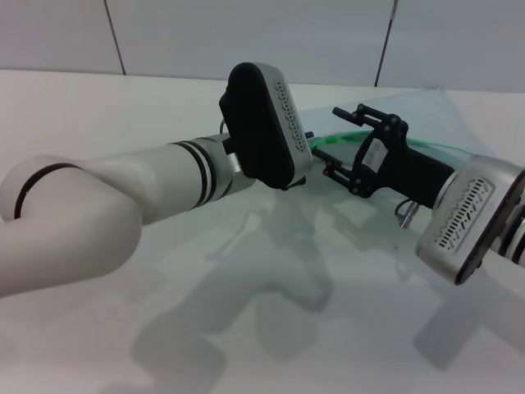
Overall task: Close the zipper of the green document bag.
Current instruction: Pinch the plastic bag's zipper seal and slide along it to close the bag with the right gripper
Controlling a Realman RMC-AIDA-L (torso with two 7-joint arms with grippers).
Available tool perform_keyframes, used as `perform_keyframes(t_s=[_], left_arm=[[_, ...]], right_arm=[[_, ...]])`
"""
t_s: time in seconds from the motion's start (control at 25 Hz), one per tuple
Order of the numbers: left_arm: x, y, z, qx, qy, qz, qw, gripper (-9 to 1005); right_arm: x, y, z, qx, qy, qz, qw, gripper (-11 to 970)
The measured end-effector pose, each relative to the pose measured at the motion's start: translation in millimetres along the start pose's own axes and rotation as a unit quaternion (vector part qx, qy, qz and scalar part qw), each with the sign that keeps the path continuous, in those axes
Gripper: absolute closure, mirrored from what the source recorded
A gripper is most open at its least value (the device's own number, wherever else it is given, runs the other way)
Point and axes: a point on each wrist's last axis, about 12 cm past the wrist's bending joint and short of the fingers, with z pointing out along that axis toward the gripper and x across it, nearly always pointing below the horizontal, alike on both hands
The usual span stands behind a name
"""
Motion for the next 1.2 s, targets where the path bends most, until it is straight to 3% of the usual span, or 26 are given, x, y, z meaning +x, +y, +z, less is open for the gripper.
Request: perform_keyframes(t_s=[0.68, 1.2], left_arm=[[1.2, 0.0, 0.6, 0.001, 0.003, 0.001, 1.0, 940], [1.2, 0.0, 0.7, 0.001, 0.003, 0.001, 1.0, 940]], right_arm=[[-1.7, 0.7, -3.3, 0.018, -0.004, 0.003, 1.0, 477], [-4.7, 4.8, 3.4, 0.004, 0.014, -0.004, 1.0, 487]])
